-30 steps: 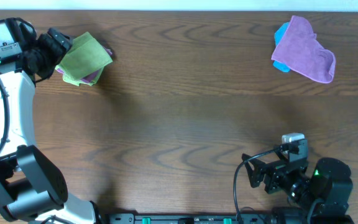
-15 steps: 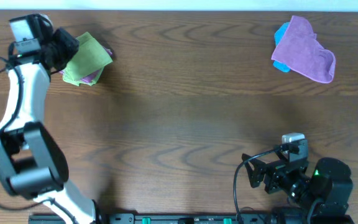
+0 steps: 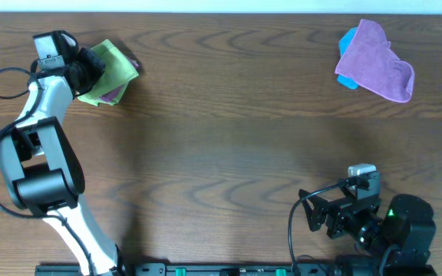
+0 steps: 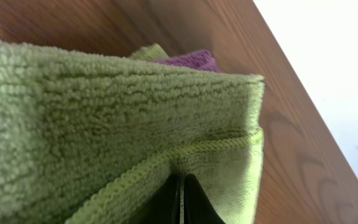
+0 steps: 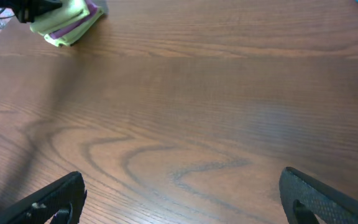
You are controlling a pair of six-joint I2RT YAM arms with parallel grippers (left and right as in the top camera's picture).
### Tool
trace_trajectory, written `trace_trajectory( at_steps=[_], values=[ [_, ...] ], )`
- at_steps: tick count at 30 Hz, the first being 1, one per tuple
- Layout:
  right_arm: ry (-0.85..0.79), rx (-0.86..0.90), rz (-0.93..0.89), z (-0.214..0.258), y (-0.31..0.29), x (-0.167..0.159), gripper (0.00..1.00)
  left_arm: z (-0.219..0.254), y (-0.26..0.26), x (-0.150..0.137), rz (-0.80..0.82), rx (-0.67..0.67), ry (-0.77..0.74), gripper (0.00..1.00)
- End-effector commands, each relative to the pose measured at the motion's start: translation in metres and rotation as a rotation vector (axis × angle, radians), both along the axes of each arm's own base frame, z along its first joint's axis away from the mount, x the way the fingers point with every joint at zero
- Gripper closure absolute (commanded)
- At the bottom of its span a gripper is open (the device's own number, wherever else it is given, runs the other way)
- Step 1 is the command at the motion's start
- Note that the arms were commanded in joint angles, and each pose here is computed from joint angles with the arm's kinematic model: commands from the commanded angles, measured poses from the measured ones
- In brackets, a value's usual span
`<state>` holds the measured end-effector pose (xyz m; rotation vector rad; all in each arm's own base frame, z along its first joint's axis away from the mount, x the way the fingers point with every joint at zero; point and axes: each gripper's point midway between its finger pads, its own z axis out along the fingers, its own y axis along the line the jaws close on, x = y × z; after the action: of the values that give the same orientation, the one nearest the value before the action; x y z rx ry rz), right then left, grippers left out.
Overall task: Fold the cloth
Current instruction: 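Lower the green cloth onto the pink cloth pile with the left gripper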
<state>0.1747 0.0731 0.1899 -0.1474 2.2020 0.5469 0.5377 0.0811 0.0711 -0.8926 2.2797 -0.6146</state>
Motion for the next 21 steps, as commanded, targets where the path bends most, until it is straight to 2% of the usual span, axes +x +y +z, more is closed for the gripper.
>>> trace_trajectory(
  at_steps=[1, 10, 21],
  values=[
    [0.007, 0.009, -0.012, -0.001, -0.001, 0.0, 0.01, -0.011, 0.016, 0.007, 0.053, 0.051, 0.009, 0.94],
    [0.007, 0.009, -0.012, -0.001, -0.001, 0.0, 0.01, -0.017, 0.047, 0.009, 0.152, 0.152, 0.01, 0.94],
    [0.007, 0.009, -0.012, -0.001, -0.001, 0.0, 0.01, 0.011, 0.035, 0.019, 0.063, 0.047, -0.101, 0.94]
  ],
)
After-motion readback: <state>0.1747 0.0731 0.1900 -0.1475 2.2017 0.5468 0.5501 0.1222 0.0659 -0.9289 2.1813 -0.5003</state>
